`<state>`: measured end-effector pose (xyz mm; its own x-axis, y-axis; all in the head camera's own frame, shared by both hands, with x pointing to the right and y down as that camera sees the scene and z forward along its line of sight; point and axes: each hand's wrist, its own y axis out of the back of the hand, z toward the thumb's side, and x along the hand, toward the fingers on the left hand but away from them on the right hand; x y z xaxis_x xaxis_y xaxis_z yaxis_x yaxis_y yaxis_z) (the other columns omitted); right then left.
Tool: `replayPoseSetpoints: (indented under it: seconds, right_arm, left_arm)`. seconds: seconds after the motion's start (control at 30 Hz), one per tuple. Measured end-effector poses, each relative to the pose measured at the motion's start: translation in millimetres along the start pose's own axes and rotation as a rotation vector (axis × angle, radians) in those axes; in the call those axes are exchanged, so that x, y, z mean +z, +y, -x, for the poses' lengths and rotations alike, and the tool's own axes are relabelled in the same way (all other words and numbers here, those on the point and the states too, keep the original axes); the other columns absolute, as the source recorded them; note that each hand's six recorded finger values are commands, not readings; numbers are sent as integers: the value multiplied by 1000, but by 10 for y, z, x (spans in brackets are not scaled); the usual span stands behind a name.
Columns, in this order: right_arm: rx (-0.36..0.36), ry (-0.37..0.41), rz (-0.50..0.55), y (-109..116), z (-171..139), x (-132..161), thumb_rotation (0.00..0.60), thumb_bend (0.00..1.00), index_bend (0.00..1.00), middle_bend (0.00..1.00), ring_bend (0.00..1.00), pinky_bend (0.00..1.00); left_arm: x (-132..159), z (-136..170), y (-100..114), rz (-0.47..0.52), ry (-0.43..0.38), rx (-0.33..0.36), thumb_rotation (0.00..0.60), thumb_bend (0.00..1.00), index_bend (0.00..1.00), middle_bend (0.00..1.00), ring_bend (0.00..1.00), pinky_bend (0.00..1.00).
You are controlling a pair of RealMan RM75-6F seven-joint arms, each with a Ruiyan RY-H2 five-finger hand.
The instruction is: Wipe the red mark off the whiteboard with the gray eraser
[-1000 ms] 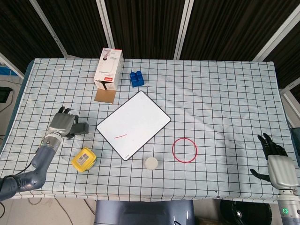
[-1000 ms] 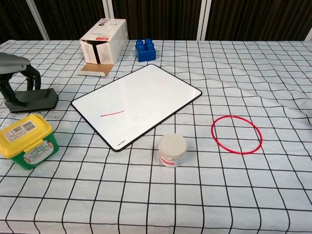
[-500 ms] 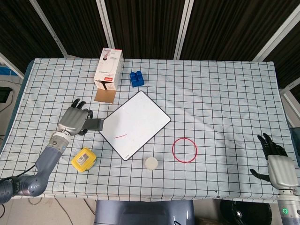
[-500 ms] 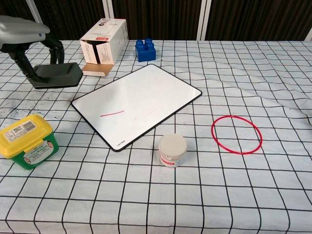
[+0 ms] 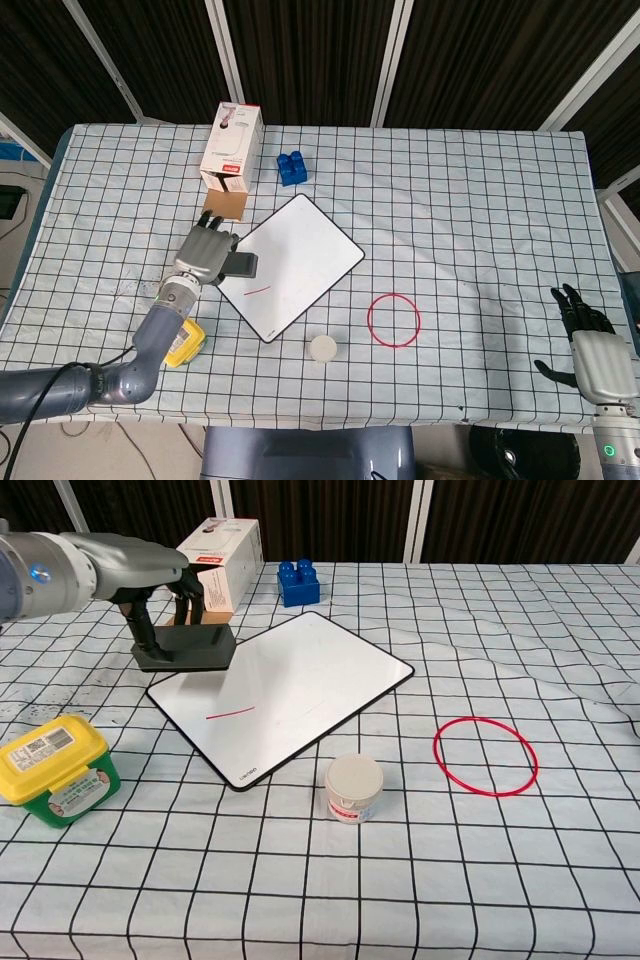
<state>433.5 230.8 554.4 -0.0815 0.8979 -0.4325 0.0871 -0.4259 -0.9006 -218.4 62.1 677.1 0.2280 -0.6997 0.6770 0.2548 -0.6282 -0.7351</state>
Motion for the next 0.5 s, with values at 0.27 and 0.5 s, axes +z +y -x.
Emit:
replayPoseSetpoints:
  seconds: [0.27, 0.5]
  right_arm:
    - [1, -3, 4, 1, 4, -6, 600, 40, 0, 30, 172, 204]
    - [0, -5, 6, 9, 7, -21, 600, 40, 0, 30, 172, 204]
  left_arm:
    - [395, -159, -30, -5, 40, -32, 600, 252, 455, 466, 100, 52]
    - [602, -243, -58, -96, 7, 6, 600, 251, 466, 467, 108, 52]
